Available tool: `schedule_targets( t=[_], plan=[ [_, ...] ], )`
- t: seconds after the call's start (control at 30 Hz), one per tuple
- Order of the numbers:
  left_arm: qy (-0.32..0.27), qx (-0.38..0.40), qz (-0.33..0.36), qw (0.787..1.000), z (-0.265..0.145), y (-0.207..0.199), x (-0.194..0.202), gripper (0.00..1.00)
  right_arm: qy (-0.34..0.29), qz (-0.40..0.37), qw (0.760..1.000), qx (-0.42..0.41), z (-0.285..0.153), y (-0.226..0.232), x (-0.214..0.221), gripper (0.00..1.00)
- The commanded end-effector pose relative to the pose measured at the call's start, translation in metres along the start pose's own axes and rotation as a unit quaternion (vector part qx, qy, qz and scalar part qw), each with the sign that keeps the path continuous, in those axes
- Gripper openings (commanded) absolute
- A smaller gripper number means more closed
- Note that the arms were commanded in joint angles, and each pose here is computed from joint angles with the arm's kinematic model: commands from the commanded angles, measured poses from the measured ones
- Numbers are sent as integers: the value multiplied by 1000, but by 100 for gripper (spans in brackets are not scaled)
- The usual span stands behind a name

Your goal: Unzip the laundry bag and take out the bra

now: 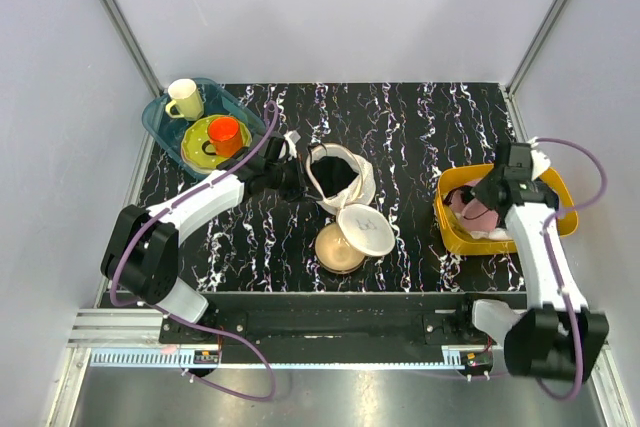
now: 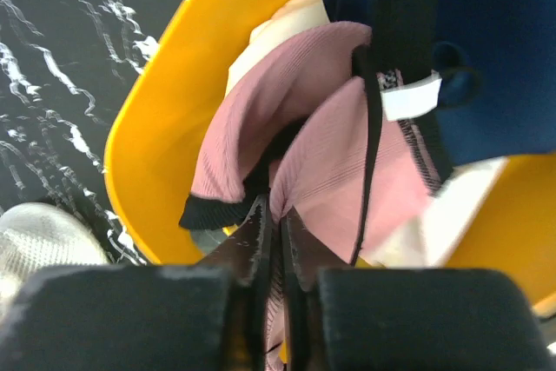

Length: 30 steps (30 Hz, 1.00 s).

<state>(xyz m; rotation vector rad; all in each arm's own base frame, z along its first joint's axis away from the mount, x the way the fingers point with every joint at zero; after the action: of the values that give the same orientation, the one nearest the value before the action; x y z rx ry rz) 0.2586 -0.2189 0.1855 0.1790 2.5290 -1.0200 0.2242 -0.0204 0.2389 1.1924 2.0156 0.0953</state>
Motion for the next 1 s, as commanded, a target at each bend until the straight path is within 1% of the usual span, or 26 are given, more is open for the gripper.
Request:
schedule_targets(
  t=[0.0, 0.03, 0.07, 0.1, 0.17, 0.2, 0.23, 0.4, 0.43, 0.47, 0.5, 0.53, 0.57, 0.6, 0.63, 0.67, 0.7, 0.73, 0.77, 0.8, 0.83, 0.87, 0.9, 0.93, 0.97],
  plan=[
    [-16, 22, 21, 999, -6, -12, -10, 0, 21, 8, 999, -44, 51, 27, 6, 44],
    [-15, 21, 22, 999, -6, -12, -10, 0, 22, -2, 999, -49, 55, 33, 2, 63],
    [-16, 21, 25, 999, -6, -12, -11, 0, 20, -4, 999, -51, 57, 41, -4, 72],
    [-11, 16, 24, 1000, -6, -11, -11, 0, 17, -4, 998, -58, 54, 45, -9, 85],
    [-16, 13, 30, 999, -7, -13, -15, 0, 3, -1, 996, -84, 40, 52, -17, 89],
    [-17, 12, 30, 999, -8, -13, -16, 0, -3, 1, 996, -94, 33, 53, -20, 94],
    [-18, 12, 30, 999, -7, -14, -17, 0, -6, 1, 995, -98, 26, 52, -21, 95],
    [-17, 15, 26, 999, -5, -15, -20, 0, -32, 1, 990, -135, -27, 50, -35, 98],
    [-16, 14, 25, 999, -4, -14, -20, 0, -33, -1, 990, -138, -34, 48, -35, 100],
    [-16, 13, 25, 999, -4, -14, -20, 0, -30, -1, 985, -167, -48, 50, -35, 100],
    [-16, 13, 26, 999, -4, -14, -20, 0, -15, -3, 981, -193, -52, 53, -32, 100],
    [-17, 12, 26, 999, -3, -14, -21, 0, -1, 6, 968, -251, -58, 65, -30, 100],
    [-15, 13, 26, 999, -2, -13, -21, 0, 69, -2, 948, -310, -59, 70, -9, 100],
    [-14, 12, 27, 999, -1, -13, -21, 0, 89, -2, 938, -336, -58, 77, -2, 100],
    [-13, 12, 29, 999, -1, -13, -21, 0, 119, -21, 923, -366, -64, 90, 17, 100],
    [-11, 8, 30, 999, 0, -11, -21, 0, 122, -34, 928, -350, -57, 97, 28, 100],
    [-10, 2, 29, 1000, 0, -9, -19, 0, 127, -50, 928, -346, -57, 104, 37, 100],
    [-7, -1, 31, 1000, 0, -8, -17, 0, 147, -76, 918, -361, -67, 116, 59, 100],
    [-4, -2, 40, 999, 1, -5, -16, 0, 165, -86, 914, -362, -64, 126, 71, 99],
    [-2, -3, 44, 999, 1, -4, -15, 0, 175, -95, 905, -376, -67, 136, 82, 96],
    [0, -4, 47, 999, 2, -2, -15, 0, 186, -100, 903, -374, -67, 143, 94, 92],
    [4, -8, 45, 999, 3, 2, -15, 0, 213, -124, 893, -376, -69, 156, 118, 90],
    [11, -6, 42, 999, 5, 4, -13, 0, 222, -134, 891, -373, -69, 163, 128, 83],
    [10, -7, 43, 999, 5, 4, -14, 0, 233, -152, 892, -356, -58, 169, 144, 78],
    [9, -8, 43, 999, 5, 5, -14, 0, 240, -161, 886, -363, -65, 178, 154, 74]
  ],
)
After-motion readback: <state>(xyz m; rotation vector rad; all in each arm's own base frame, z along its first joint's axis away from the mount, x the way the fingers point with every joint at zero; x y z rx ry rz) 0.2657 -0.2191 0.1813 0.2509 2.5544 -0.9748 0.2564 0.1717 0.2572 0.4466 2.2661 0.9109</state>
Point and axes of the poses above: each gripper's point midway between its finger pads, its own z axis out along the fingers, its own y axis along the line the jaws close on, x = y × z, the point moved 8 cm from there along -z, back along the fingers, and after that the axes turned 12 degrees about z, right-handed, at the moved point
